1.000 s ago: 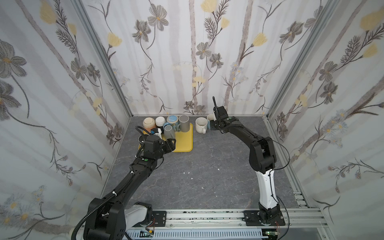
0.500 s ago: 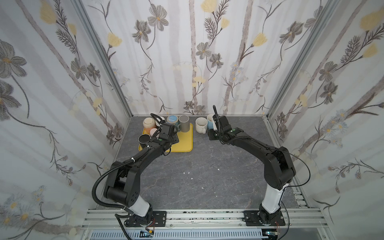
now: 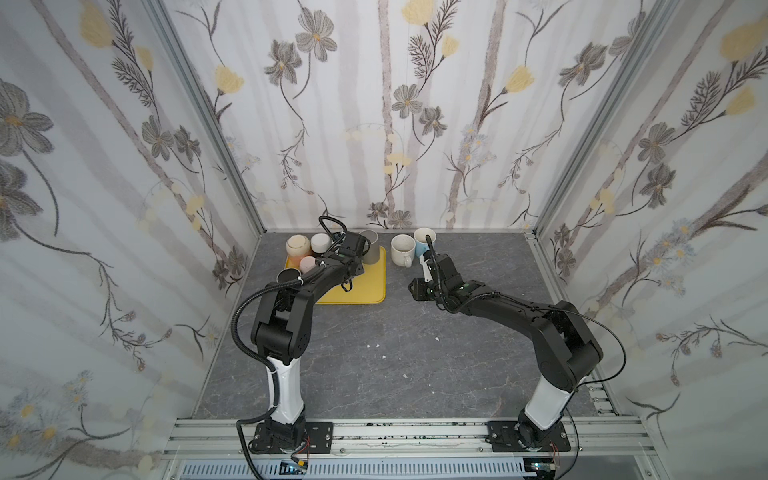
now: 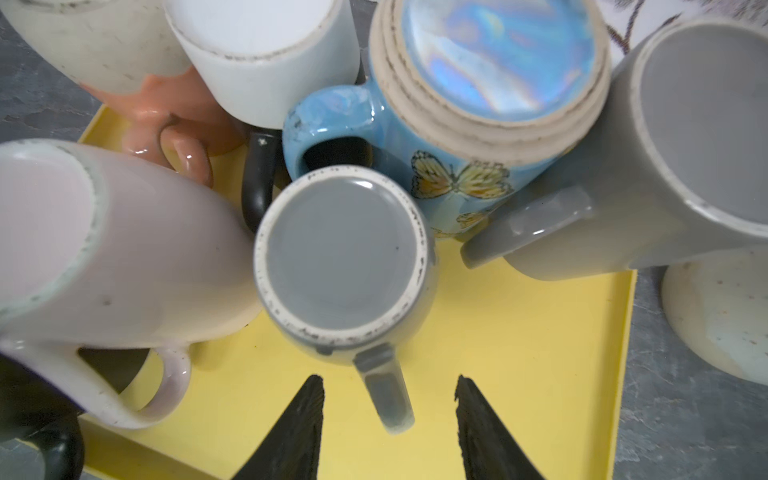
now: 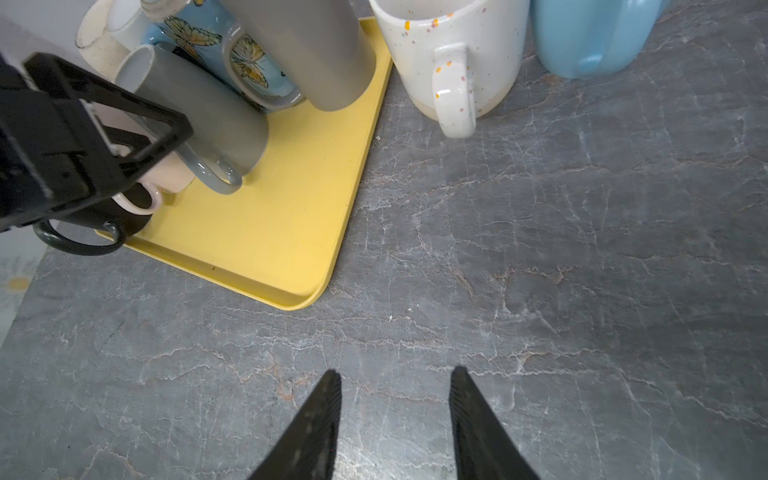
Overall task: Turn the mug right side up
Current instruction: 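Open the right gripper and draw back while the left reaches the grey mug, then grasp the upside-down grey mug by its handle with the left gripper, then lift the grey mug off the tray with the left gripper while the right approaches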
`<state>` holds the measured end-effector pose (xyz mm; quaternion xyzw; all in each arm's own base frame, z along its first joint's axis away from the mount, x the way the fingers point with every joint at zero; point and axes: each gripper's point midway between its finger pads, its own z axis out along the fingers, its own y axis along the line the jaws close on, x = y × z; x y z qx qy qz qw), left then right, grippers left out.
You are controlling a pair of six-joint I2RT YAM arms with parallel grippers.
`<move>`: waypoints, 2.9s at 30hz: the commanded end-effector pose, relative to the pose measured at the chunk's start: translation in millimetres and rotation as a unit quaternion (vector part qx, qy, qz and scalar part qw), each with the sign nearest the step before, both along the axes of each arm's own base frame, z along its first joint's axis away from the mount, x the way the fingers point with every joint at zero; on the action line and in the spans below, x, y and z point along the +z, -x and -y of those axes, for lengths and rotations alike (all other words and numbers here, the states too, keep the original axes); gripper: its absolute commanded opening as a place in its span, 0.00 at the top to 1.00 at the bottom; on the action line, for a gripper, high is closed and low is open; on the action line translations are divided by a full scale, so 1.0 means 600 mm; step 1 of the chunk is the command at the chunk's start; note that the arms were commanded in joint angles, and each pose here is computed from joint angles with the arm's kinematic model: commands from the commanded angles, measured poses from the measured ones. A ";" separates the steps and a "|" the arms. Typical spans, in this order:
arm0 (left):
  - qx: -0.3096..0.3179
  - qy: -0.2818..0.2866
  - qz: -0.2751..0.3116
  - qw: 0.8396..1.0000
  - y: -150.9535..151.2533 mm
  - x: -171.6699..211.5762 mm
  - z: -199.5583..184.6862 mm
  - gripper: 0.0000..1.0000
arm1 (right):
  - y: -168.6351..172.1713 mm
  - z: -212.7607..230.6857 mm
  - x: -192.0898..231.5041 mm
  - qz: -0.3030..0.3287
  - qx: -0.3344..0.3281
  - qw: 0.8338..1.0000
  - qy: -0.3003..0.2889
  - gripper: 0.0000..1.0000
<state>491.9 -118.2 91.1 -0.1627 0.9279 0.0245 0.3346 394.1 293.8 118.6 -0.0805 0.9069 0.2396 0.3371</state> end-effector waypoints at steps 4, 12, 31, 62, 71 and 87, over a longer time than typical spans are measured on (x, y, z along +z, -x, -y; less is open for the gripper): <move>0.020 -0.032 -0.023 0.999 0.005 -0.023 -0.019 0.58 | -0.004 -0.020 0.013 0.012 0.013 0.999 -0.030 0.56; 0.022 -0.042 -0.017 0.999 0.017 -0.023 -0.029 0.79 | -0.005 -0.025 0.000 0.005 0.017 0.999 -0.032 0.56; -0.066 0.001 -0.011 0.998 0.129 -0.031 0.035 0.89 | 0.000 -0.038 -0.005 -0.004 0.018 0.999 -0.045 0.56; -0.100 0.039 0.002 0.994 0.111 -0.003 0.014 0.59 | 0.037 -0.161 -0.026 -0.030 0.079 0.995 -0.058 0.56; -0.094 0.023 -0.003 0.995 0.100 -0.012 0.003 0.80 | 0.039 -0.163 -0.035 -0.036 0.080 0.995 -0.055 0.56; -0.137 0.052 0.046 0.988 0.120 0.022 0.018 1.00 | 0.045 -0.160 -0.022 -0.032 0.071 0.993 -0.090 0.56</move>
